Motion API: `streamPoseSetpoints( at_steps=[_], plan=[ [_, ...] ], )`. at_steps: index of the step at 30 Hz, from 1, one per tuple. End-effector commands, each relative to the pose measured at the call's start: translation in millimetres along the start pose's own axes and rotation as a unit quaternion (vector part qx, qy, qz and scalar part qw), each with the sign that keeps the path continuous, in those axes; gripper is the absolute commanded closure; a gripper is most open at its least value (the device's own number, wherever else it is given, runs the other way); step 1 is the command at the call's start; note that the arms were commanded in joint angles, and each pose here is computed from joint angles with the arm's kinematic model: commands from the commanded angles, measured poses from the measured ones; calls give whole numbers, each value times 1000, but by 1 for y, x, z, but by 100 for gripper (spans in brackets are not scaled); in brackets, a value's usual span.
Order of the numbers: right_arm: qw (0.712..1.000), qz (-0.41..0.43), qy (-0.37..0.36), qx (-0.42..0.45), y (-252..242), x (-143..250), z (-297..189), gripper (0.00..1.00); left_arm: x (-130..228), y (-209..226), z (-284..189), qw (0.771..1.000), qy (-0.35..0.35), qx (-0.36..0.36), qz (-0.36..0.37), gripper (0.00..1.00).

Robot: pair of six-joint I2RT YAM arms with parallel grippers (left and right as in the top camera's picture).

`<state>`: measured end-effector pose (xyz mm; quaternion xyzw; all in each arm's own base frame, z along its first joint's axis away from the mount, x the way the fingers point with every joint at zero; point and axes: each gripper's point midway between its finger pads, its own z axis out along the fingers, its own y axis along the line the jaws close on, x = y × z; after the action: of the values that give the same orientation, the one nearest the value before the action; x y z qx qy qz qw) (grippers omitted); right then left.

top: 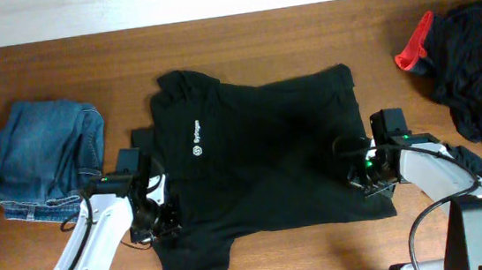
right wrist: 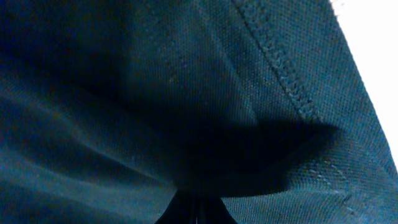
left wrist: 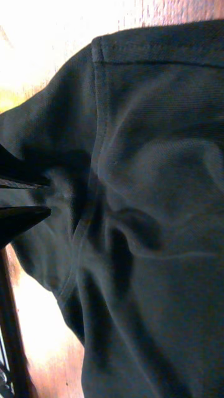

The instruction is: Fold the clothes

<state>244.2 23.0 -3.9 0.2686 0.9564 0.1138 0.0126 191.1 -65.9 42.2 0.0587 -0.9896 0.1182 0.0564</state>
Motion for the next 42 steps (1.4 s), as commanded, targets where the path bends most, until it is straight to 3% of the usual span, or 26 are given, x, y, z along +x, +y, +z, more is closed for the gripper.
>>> streamPoseSetpoints(
  at_steps=[1,13,21,25,34,42],
  plan=[
    [998,33,-5,54,-20,-1,10,96,4,4,9,1000,18,-7,-10,89],
    [998,33,-4,54,-20,-1,11,96,-27,8,47,999,14,-8,-31,94],
    [996,37,-12,86,-32,-2,9,96,-33,33,64,995,18,-70,-69,99],
    [981,95,-41,164,-69,-9,-1,96,-33,42,64,992,22,-75,-97,99],
    [967,187,-30,168,-103,-10,-9,96,-32,51,62,990,23,-75,-117,99],
    [998,48,-20,32,-53,-23,-16,89,-40,45,51,993,8,-64,-102,100]
  ],
)
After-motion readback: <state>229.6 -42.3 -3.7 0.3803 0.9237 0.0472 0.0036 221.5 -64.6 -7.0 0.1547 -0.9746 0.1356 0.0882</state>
